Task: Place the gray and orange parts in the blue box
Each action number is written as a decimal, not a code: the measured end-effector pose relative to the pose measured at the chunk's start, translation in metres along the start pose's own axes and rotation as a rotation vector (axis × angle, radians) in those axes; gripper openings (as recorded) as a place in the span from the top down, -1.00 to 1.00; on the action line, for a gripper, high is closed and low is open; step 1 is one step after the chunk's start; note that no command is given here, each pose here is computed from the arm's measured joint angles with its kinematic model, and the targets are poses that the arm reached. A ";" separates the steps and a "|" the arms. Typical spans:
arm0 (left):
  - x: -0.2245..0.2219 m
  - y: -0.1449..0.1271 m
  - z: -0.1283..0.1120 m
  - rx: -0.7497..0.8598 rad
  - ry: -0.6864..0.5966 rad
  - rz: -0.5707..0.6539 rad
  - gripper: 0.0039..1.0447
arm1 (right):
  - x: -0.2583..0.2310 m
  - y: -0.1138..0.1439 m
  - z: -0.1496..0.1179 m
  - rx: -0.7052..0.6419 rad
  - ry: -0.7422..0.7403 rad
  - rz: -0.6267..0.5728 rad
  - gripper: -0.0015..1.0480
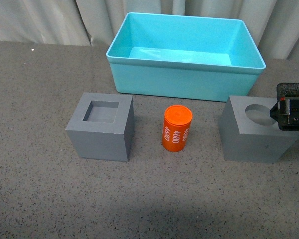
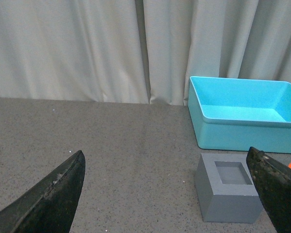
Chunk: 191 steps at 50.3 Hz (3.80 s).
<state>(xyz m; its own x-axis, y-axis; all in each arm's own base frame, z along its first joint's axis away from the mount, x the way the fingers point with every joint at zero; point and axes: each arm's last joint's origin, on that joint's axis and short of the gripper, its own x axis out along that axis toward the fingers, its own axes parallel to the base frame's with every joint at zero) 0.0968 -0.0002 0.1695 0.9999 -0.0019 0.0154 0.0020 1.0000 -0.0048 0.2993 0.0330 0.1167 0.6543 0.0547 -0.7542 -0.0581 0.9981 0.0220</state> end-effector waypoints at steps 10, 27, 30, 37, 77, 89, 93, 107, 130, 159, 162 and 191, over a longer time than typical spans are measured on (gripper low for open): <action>0.000 0.000 0.000 0.000 0.000 0.000 -0.88 | 0.013 0.002 0.002 0.042 0.050 0.015 -0.79; 0.000 0.000 0.000 0.000 0.000 0.000 -0.88 | 0.026 0.005 0.003 0.082 0.101 0.007 0.31; 0.000 0.000 0.000 0.000 0.000 0.000 -0.88 | 0.025 0.005 0.003 0.089 0.104 0.005 0.47; 0.000 0.000 0.000 0.000 0.000 0.000 -0.88 | 0.022 0.004 0.004 0.100 0.101 0.012 0.65; 0.000 0.000 0.000 0.000 0.000 0.000 -0.88 | -0.069 0.005 0.079 0.054 -0.418 0.175 0.67; 0.000 0.000 0.000 0.000 0.000 0.000 -0.88 | -0.020 0.024 0.118 0.054 -0.418 0.122 0.67; 0.000 0.000 0.000 0.000 0.000 0.000 -0.88 | 0.001 0.030 0.122 0.057 -0.362 0.102 0.67; 0.000 0.000 0.000 0.000 0.000 0.000 -0.88 | 0.044 0.041 0.125 0.089 -0.306 0.073 0.67; 0.000 0.000 0.000 0.000 0.000 0.000 -0.88 | 0.088 0.039 0.118 0.102 -0.207 0.033 0.67; 0.000 0.000 0.000 0.000 0.000 0.000 -0.88 | 0.089 0.040 0.120 0.065 -0.270 0.025 -0.09; 0.000 0.000 0.000 0.000 0.000 0.000 -0.88 | 0.081 0.039 0.119 0.052 -0.310 0.026 -0.30; 0.000 0.000 0.000 0.000 0.000 0.000 -0.88 | -0.081 0.017 0.031 -0.070 -0.646 -0.108 -0.81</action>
<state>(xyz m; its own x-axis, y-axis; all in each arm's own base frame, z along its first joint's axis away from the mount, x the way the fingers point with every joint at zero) 0.0968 -0.0002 0.1695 0.9999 -0.0023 0.0151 0.0024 1.0000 -0.0048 0.2688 0.0469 0.1981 0.9790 -0.0167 -0.2033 -0.0019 0.9958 -0.0910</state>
